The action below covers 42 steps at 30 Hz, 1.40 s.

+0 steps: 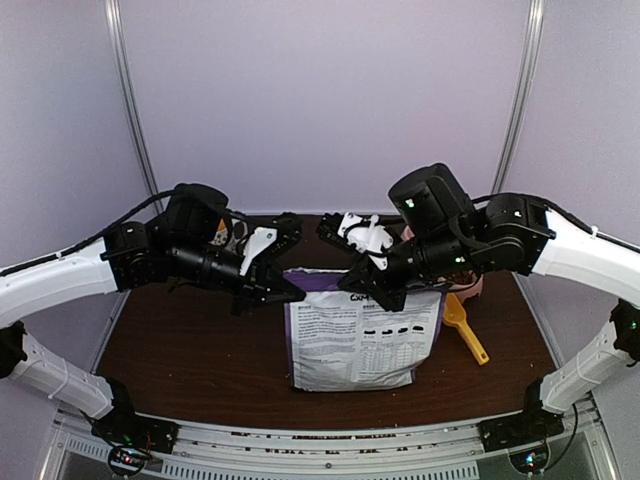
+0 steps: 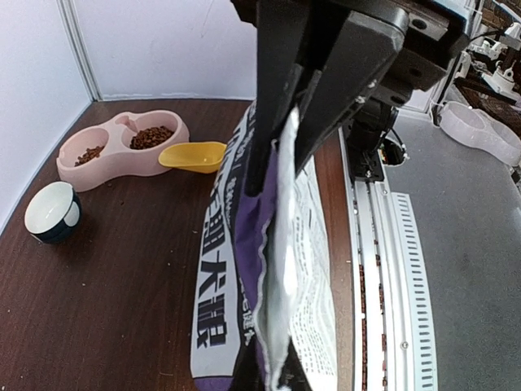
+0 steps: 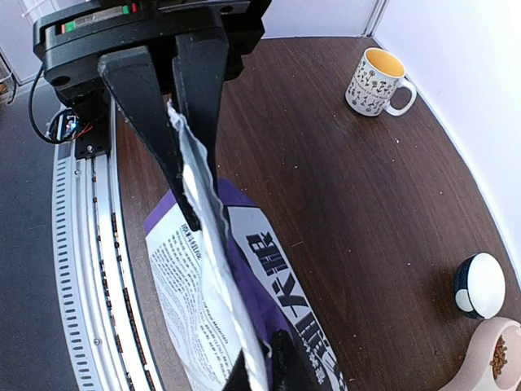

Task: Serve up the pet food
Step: Press the seal on the pet food bag.

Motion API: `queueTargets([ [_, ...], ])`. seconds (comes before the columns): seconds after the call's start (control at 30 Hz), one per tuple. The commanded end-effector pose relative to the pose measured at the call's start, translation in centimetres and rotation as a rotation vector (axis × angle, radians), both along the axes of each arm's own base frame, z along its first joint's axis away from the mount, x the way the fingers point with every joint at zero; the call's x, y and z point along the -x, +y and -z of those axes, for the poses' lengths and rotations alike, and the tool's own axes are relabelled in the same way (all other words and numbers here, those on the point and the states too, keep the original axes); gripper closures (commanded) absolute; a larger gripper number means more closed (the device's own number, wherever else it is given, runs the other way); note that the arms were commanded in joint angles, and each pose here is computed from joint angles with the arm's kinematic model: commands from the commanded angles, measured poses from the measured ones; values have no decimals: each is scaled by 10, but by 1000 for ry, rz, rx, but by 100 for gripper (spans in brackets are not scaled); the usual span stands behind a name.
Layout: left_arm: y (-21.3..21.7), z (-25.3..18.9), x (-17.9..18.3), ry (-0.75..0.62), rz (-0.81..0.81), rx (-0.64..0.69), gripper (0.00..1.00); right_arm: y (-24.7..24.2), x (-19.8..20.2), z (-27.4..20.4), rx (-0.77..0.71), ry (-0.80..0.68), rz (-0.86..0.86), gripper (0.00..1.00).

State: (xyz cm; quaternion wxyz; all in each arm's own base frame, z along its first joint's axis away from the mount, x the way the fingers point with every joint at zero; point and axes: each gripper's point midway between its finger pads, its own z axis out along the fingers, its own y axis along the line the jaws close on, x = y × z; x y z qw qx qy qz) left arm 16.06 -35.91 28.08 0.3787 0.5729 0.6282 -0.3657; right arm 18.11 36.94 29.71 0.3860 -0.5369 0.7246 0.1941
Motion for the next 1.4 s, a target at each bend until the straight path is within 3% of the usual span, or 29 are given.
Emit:
queueTargets([
  [0.0, 11, -40, 12, -65, 32, 100, 100, -60, -25, 31, 216, -37, 170, 100],
  [0.13, 12, -42, 11, -71, 26, 103, 100, -64, -28, 31, 224, -52, 190, 100],
  [0.2, 13, -42, 11, -73, 23, 102, 100, -67, -30, 30, 232, -60, 207, 95],
  [0.27, 14, -43, 11, -78, 20, 103, 100, -72, -32, 32, 244, -66, 220, 100],
  [0.4, 15, -45, 10, -86, 12, 104, 100, -81, -33, 30, 247, -81, 236, 100],
  [0.5, 16, -45, 10, -89, 9, 104, 100, -89, -36, 29, 255, -80, 263, 89],
  [0.57, 16, -45, 10, -92, 8, 104, 100, -93, -37, 31, 263, -80, 269, 100],
  [0.7, 16, -45, 9, -93, 8, 103, 100, -96, -37, 31, 259, -85, 275, 100],
  [0.77, 16, -45, 9, -93, 7, 103, 100, -100, -39, 30, 261, -90, 293, 88],
  [0.83, 16, -45, 9, -94, 5, 103, 100, -104, -41, 30, 267, -96, 304, 100],
  [0.97, 17, -45, 8, -99, -2, 101, 100, -111, -43, 29, 266, -106, 321, 100],
  [1.0, 17, -45, 8, -100, -2, 100, 100, -114, -44, 29, 269, -104, 336, 91],
  [1.07, 17, -46, 8, -101, -3, 101, 100, -119, -45, 29, 276, -104, 351, 99],
  [1.17, 18, -45, 8, -103, -3, 100, 100, -127, -48, 29, 277, -116, 373, 100],
  [1.23, 18, -45, 8, -103, -4, 100, 100, -132, -49, 28, 273, -113, 395, 83],
  [1.33, 18, -46, 7, -105, -7, 100, 100, -136, -49, 28, 271, -114, 399, 100],
  [1.37, 18, -46, 7, -107, -7, 100, 100, -137, -49, 28, 269, -115, 396, 100],
])
